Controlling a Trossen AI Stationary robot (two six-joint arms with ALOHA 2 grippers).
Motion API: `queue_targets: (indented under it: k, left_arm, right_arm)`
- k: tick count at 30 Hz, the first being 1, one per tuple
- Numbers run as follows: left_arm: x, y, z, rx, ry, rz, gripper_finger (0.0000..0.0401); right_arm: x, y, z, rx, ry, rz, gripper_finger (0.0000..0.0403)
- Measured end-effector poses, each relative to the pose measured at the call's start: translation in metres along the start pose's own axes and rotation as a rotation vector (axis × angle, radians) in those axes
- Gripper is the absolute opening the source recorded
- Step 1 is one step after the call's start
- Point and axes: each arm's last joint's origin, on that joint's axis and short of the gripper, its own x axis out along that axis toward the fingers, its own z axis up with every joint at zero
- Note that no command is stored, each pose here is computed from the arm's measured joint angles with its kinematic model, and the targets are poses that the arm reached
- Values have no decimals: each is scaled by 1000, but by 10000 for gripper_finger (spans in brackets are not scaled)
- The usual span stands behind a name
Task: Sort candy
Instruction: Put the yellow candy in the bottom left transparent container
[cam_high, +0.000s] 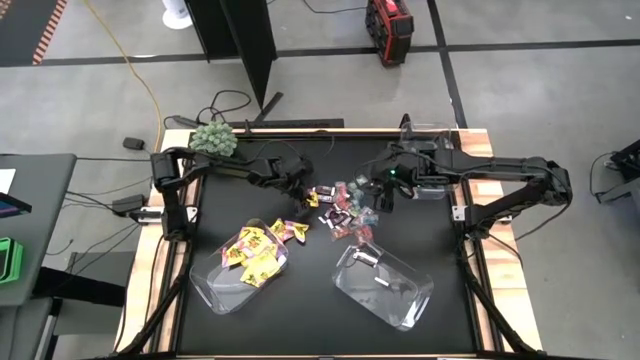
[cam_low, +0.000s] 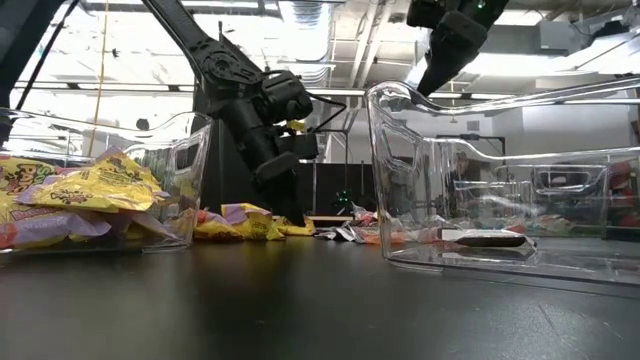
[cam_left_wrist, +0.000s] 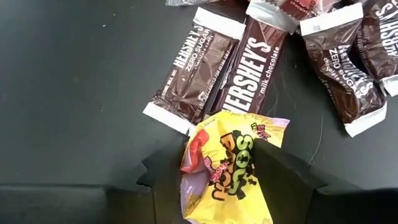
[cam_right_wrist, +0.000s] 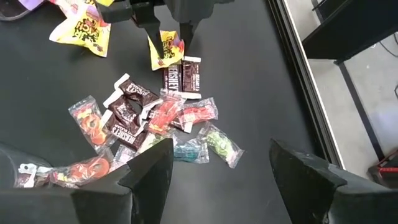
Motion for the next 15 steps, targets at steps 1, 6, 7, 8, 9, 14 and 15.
queue_targets:
  k: [1,6,7,8,9,14,15]
  left_arm:
    - [0,0,0,6,4,-1,178]
    - [-2,-4,0,68,10,23,120]
    - [-2,-5,0,87,11,26,102]
    - [-2,-7,0,104,10,26,84]
    - [-4,-7,0,119,9,27,65]
    - [-5,-11,1,164,8,32,8]
    - [-6,-13,1,177,9,39,8]
  right_arm:
    - [0,0,0,-4,0,0,280]
    - [0,0,0,-20,-3,-1,280]
    - [0,0,0,-21,-3,-1,280]
    - [0,0,0,-22,-3,-1,280]
    - [0,0,0,-24,-3,-1,280]
    - [0,0,0,-40,-3,-1,280]
    - [0,0,0,-42,-3,-1,280]
